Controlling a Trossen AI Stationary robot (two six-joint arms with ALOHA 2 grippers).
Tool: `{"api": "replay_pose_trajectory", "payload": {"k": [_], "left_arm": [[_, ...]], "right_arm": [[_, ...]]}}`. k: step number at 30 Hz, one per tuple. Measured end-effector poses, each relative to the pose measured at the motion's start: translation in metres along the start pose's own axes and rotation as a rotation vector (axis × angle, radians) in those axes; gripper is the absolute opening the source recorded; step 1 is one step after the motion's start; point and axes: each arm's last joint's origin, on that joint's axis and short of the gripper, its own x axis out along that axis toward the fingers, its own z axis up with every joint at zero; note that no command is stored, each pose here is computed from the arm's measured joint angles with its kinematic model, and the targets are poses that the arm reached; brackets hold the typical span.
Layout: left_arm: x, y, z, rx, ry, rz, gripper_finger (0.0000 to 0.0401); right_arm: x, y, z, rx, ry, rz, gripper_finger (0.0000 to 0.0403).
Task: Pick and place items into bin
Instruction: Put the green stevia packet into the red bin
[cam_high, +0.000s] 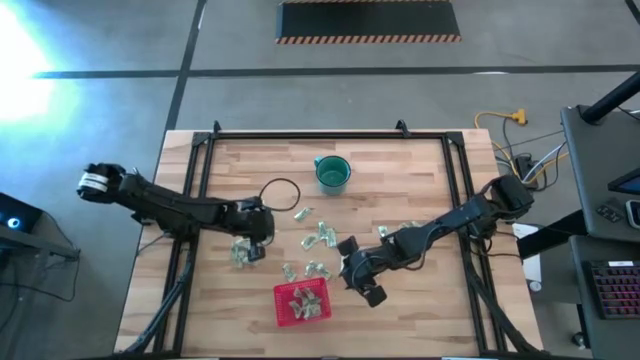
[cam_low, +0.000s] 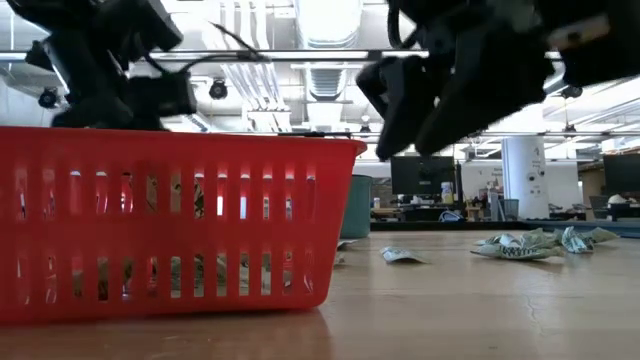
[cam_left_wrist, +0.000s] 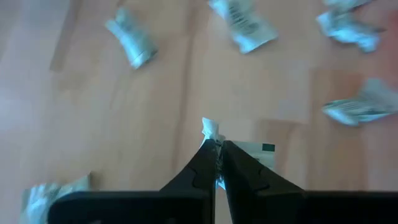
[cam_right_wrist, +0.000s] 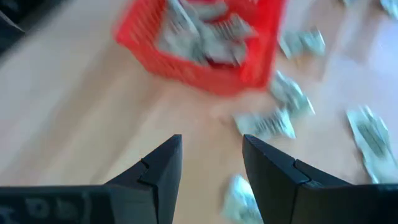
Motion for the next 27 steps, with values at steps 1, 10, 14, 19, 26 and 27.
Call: {"api": "replay_pose_trajectory", "payload": {"k": [1,10,14,19,26,27], "left_arm": [[-0.002,-0.003,0.002,0.014,-0.01,-0.011,0.0001],[-0.018,-0.036,0.021,0.157,-0.144,-0.122,0.0],[-0.027,-0.051,0.029,0.23,-0.224,-0.177,0.0],[-0.034,-0.07,0.035,0.338,-0.335,-0.279,0.0],[-0.025,-0.093,0.037,0.533,-0.4,-0.539,0.0],[-0.022,-0.095,0.037,0.547,-0.391,-0.556,0.0]], "right_arm": [[0.0,0.0,-0.002,0.01,0.026,-0.023,0.016],[0.001,-0.001,-0.014,0.052,0.107,-0.083,0.016],[0.001,-0.002,-0.014,0.053,0.106,-0.084,0.016],[0.001,-0.002,-0.014,0.054,0.107,-0.086,0.016],[0.001,-0.002,-0.014,0.053,0.111,-0.085,0.016],[0.001,-0.002,-0.014,0.053,0.111,-0.085,0.016]]}}
